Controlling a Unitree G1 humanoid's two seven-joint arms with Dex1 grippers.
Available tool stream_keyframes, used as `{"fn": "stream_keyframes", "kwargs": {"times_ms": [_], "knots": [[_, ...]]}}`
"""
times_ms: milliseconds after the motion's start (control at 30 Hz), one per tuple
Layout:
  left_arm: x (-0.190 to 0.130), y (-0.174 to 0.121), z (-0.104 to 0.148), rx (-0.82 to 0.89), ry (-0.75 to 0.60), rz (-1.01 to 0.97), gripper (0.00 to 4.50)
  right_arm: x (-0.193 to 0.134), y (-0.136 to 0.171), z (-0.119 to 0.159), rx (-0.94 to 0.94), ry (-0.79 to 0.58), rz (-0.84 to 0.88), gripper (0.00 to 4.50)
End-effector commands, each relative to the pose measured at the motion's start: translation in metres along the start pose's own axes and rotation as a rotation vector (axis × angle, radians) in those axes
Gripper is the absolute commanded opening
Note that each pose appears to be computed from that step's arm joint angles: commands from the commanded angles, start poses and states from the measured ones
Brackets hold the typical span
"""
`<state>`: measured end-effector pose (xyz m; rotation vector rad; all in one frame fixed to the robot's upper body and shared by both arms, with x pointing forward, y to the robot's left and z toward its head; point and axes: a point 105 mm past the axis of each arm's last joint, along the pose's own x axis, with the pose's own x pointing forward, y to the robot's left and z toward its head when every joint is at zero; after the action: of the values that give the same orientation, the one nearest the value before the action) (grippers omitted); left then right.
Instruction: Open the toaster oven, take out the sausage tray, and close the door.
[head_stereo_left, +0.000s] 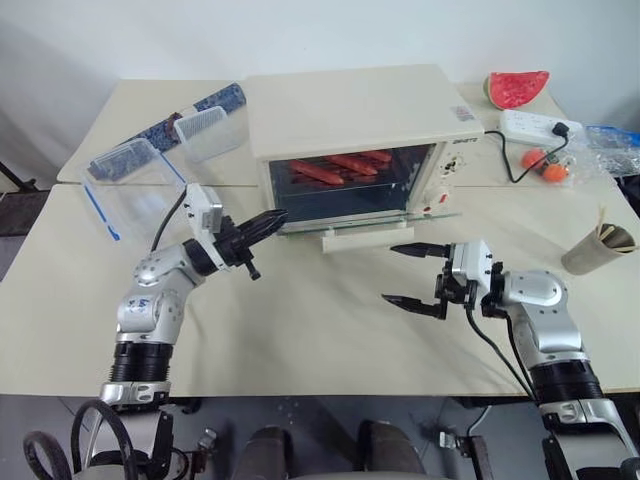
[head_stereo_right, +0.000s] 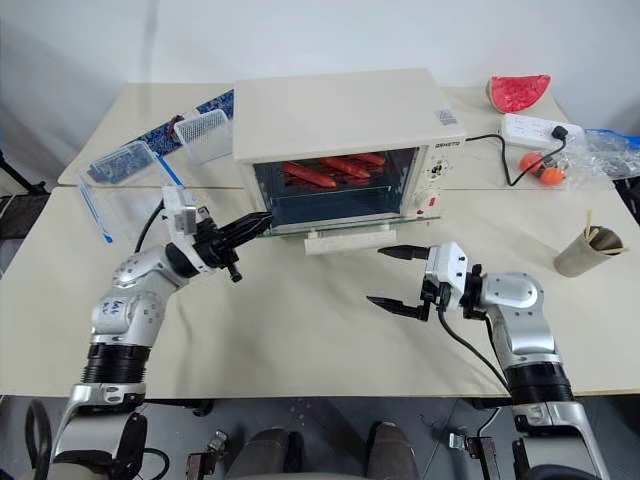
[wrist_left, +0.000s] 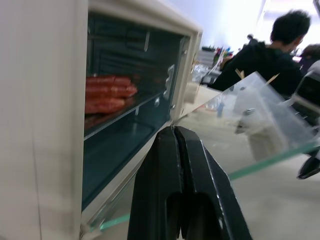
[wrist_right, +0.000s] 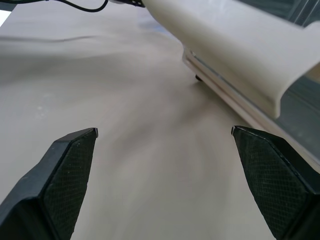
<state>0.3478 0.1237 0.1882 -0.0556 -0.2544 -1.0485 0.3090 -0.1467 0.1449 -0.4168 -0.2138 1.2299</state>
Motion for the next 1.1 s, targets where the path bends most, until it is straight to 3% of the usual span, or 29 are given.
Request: {"fn": "stream_keyframes", "kwargs": {"times_ms": [33, 233, 367, 500, 600, 667, 833, 1100], "knots": [[0.001, -0.010, -0.007, 0.010, 0.015, -0.049, 0.02, -0.019, 0.002, 0.011, -0.036, 0.004, -0.067, 4.50], [-0.014, -0.023, -0.025, 0.017, 0.109, -0.116, 0.02, -0.068, 0.022, -0.002, 0.015, 0.133, -0.207, 4.50], [-0.025, -0.027, -0.039, -0.004, 0.164, -0.127, 0.02, -0.098, 0.020, 0.000, 0.013, 0.206, -0.362, 4.50], [-0.028, -0.026, -0.045, -0.024, 0.153, -0.098, 0.02, -0.103, 0.015, 0.012, -0.034, 0.224, -0.431, 4.50], [-0.032, -0.027, -0.051, -0.028, 0.169, -0.093, 0.02, -0.098, -0.011, 0.022, -0.110, 0.294, -0.587, 4.50], [-0.038, -0.029, -0.054, -0.036, 0.180, -0.091, 0.02, -0.078, -0.023, 0.024, -0.126, 0.336, -0.616, 4.50], [-0.050, -0.028, -0.057, -0.021, 0.187, -0.042, 0.02, -0.013, -0.038, 0.041, -0.171, 0.235, -0.531, 4.50], [-0.064, -0.031, -0.049, -0.025, 0.111, 0.055, 0.02, 0.053, -0.064, 0.053, -0.368, 0.187, -0.452, 4.50]]}}
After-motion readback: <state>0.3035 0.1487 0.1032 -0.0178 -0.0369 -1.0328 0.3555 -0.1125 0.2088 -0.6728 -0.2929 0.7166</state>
